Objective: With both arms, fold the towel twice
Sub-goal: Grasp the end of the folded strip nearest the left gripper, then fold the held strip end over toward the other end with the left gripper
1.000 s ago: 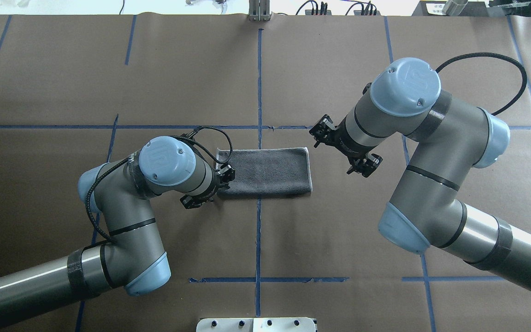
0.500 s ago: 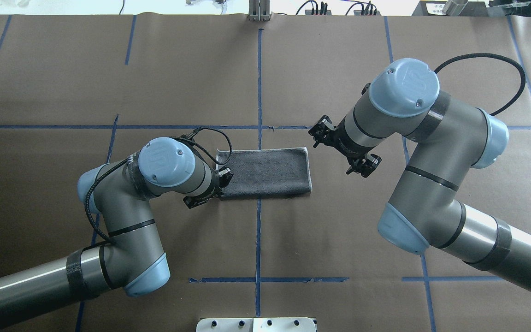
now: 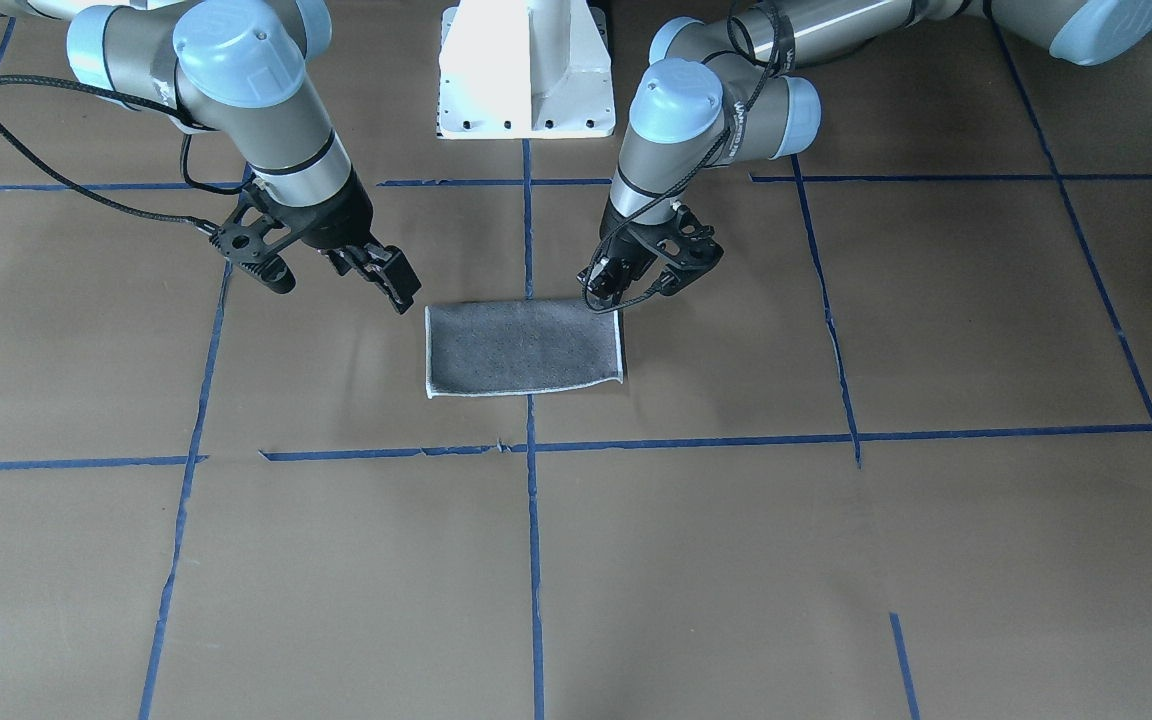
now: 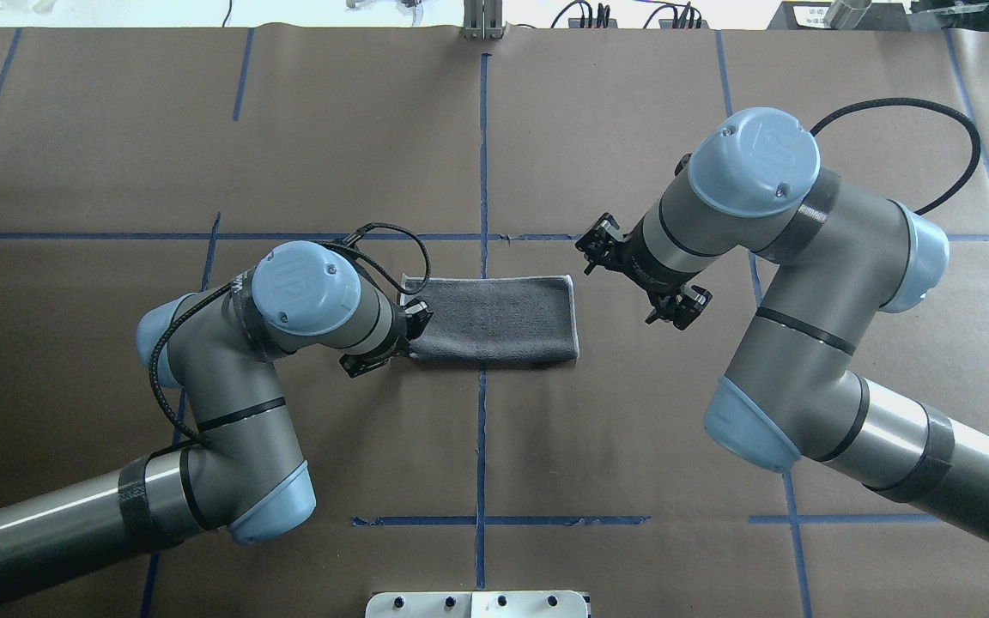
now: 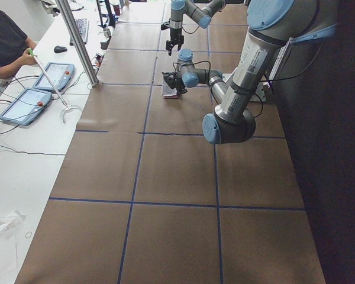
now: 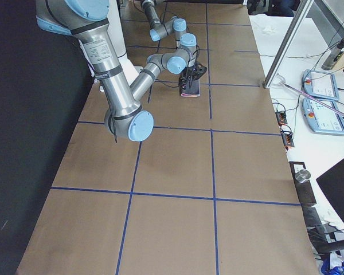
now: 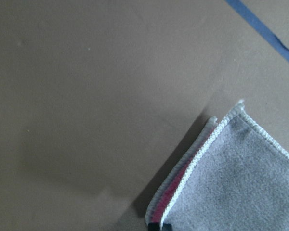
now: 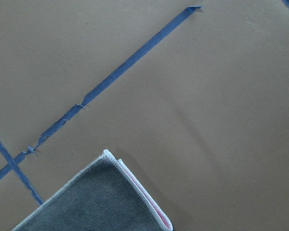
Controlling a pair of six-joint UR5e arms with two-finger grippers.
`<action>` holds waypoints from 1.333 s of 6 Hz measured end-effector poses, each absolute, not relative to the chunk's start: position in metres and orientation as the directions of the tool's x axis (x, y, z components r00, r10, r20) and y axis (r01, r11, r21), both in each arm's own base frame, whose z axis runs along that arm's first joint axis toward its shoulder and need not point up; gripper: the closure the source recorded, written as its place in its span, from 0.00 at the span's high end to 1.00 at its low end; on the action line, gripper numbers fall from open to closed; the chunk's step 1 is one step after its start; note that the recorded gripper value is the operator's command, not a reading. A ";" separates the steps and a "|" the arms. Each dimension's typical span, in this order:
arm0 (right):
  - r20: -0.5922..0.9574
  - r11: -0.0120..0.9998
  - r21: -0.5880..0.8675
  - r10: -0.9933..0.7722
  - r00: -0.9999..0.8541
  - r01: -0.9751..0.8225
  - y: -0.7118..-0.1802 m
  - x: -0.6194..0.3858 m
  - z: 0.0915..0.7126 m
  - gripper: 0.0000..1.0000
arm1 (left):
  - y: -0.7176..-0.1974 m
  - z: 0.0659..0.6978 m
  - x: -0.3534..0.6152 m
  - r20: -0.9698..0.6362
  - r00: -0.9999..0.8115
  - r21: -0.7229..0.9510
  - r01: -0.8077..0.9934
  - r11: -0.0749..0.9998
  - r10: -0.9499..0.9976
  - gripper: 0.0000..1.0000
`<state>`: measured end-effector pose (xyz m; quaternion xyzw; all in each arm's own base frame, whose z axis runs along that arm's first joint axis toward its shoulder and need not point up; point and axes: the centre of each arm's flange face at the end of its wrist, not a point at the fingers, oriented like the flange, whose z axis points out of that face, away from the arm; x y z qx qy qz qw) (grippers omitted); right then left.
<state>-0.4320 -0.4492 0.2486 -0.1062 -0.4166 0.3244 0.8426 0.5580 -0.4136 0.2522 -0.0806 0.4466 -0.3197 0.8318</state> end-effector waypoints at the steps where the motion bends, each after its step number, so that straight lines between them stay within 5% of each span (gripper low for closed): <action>1: 0.626 0.758 -0.461 0.647 0.435 -0.462 -0.454 -0.416 0.253 1.00 | -0.421 0.236 0.554 -0.701 0.385 -0.416 0.463 0.783 -0.600 0.00; 8: 0.622 0.748 -0.483 0.659 0.423 -0.454 -0.467 -0.295 0.300 1.00 | -0.413 0.092 0.667 -0.800 0.381 -0.289 0.434 0.853 -0.464 0.02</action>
